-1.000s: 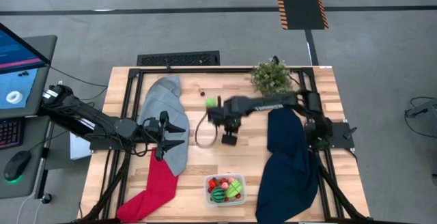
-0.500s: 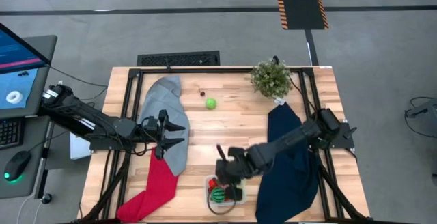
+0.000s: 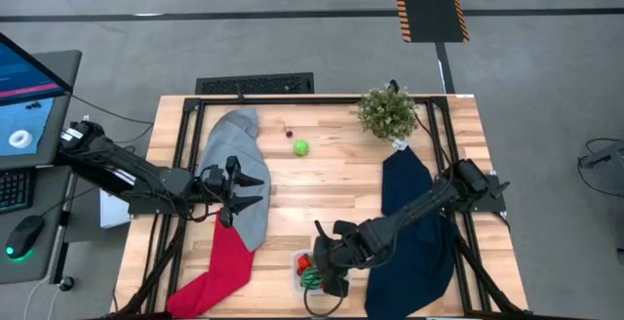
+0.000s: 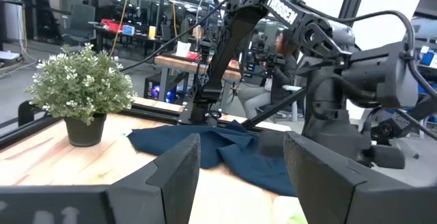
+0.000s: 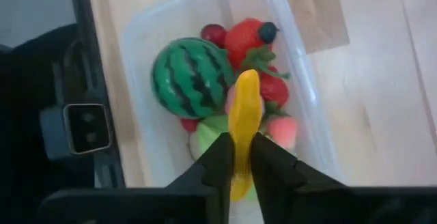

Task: Pick and placing Produce into tupperware
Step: Put the corn into the transparent bin, then put the cabbage into the transparent bin

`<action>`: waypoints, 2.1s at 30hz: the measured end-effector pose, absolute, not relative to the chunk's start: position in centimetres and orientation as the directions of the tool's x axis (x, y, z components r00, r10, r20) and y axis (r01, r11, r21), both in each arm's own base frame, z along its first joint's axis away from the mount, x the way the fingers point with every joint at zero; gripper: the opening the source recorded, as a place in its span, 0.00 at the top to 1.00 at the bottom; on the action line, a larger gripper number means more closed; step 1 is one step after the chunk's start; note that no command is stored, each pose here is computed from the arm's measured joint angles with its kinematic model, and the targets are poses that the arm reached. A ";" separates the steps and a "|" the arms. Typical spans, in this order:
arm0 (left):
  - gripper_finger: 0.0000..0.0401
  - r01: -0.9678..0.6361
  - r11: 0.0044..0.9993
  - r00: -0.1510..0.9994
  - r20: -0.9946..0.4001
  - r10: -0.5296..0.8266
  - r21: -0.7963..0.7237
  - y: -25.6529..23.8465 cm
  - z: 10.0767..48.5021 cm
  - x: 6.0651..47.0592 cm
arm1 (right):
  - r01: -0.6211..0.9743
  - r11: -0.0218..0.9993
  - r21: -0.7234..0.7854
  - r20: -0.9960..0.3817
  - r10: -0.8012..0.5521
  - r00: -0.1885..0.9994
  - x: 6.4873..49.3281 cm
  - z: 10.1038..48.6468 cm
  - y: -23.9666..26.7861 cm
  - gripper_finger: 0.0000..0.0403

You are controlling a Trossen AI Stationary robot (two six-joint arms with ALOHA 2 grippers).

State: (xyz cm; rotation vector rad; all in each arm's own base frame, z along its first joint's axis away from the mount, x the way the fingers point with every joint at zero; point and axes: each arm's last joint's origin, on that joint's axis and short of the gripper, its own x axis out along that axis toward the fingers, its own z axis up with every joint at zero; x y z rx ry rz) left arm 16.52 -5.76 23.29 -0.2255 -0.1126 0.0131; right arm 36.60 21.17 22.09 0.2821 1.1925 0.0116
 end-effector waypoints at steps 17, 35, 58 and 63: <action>0.50 -0.145 0.950 0.984 0.061 0.168 -0.276 -5.2 22.8 16.6 | -0.011 0.995 0.096 -0.794 0.083 0.602 37.7 22.8 22.4 0.46; 0.49 -0.507 0.818 0.838 -0.378 0.393 -0.274 0.1 24.9 25.8 | 0.070 0.991 -0.116 -0.588 -0.126 0.799 32.3 23.5 29.8 0.47; 0.19 -0.827 0.500 0.542 -0.600 0.589 -0.257 8.8 22.8 34.1 | -0.046 0.996 0.072 -0.418 0.072 0.905 22.9 18.8 36.7 0.47; 0.19 -0.829 0.461 0.545 -0.641 0.541 -0.317 10.2 22.4 34.7 | -0.046 0.994 0.097 -0.405 0.082 0.910 22.8 18.6 36.8 0.47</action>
